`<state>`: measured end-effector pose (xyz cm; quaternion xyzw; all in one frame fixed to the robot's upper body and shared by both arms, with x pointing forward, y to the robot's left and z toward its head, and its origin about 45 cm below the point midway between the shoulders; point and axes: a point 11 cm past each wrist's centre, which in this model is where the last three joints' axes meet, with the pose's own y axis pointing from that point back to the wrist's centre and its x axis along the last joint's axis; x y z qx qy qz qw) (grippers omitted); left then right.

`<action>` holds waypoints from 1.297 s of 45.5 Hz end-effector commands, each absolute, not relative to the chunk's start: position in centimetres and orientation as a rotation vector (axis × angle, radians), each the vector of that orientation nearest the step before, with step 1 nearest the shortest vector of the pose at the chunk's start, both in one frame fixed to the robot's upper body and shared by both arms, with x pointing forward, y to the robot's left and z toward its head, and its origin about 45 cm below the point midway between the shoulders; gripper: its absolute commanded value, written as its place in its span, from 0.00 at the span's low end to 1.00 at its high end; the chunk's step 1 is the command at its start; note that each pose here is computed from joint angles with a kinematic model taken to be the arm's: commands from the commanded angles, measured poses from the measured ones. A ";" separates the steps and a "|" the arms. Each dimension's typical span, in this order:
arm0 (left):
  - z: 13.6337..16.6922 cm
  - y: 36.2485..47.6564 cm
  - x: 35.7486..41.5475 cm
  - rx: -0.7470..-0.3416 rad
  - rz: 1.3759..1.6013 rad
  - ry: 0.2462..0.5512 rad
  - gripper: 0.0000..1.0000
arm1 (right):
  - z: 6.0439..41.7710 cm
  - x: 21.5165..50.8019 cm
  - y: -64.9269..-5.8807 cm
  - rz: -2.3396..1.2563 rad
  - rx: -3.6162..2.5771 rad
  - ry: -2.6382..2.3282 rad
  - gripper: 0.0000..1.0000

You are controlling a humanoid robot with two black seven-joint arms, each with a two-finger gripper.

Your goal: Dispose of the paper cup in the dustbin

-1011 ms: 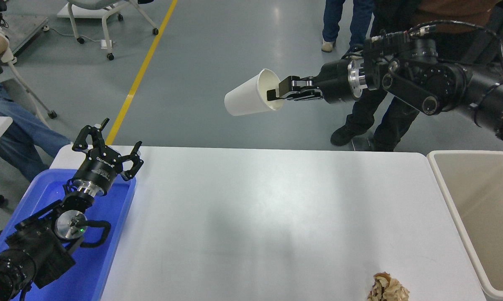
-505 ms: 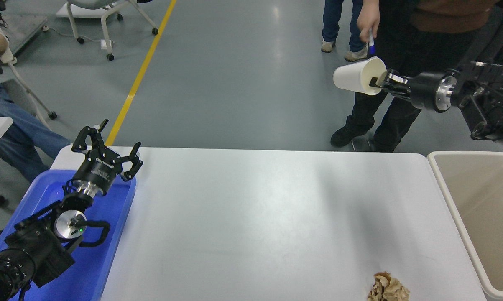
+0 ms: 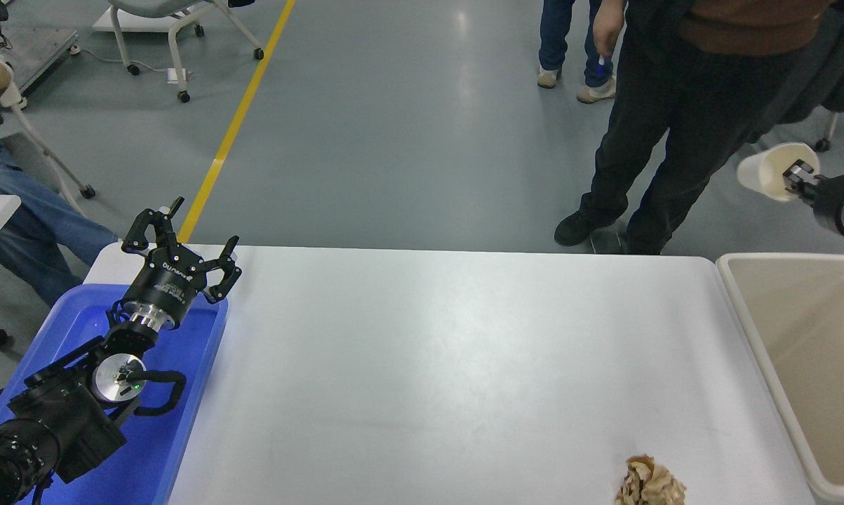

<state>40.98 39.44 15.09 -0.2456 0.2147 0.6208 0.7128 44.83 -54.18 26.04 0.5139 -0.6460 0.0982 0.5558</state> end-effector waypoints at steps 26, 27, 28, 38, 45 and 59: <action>15.08 39.4 40.98 -0.544 1.376 0.476 1.00 | 17.6 35.2 -60.4 -0.044 0.905 -1.553 0.00; 15.08 39.4 40.98 -0.544 1.376 0.476 1.00 | 17.1 35.1 -60.0 -0.048 0.910 -1.546 0.00; 15.08 39.4 40.98 -0.544 1.376 0.476 1.00 | 16.6 35.1 -59.8 -0.054 0.916 -1.545 0.00; 15.08 39.4 40.98 -0.544 1.376 0.476 1.00 | 12.8 33.9 -57.7 -0.099 0.953 -1.493 0.00; 15.08 39.4 40.98 -0.545 1.376 0.476 1.00 | 11.6 33.5 -57.0 -0.111 0.965 -1.471 0.00; 15.08 39.4 40.98 -0.544 1.376 0.476 1.00 | 11.5 33.4 -57.0 -0.116 0.968 -1.471 0.00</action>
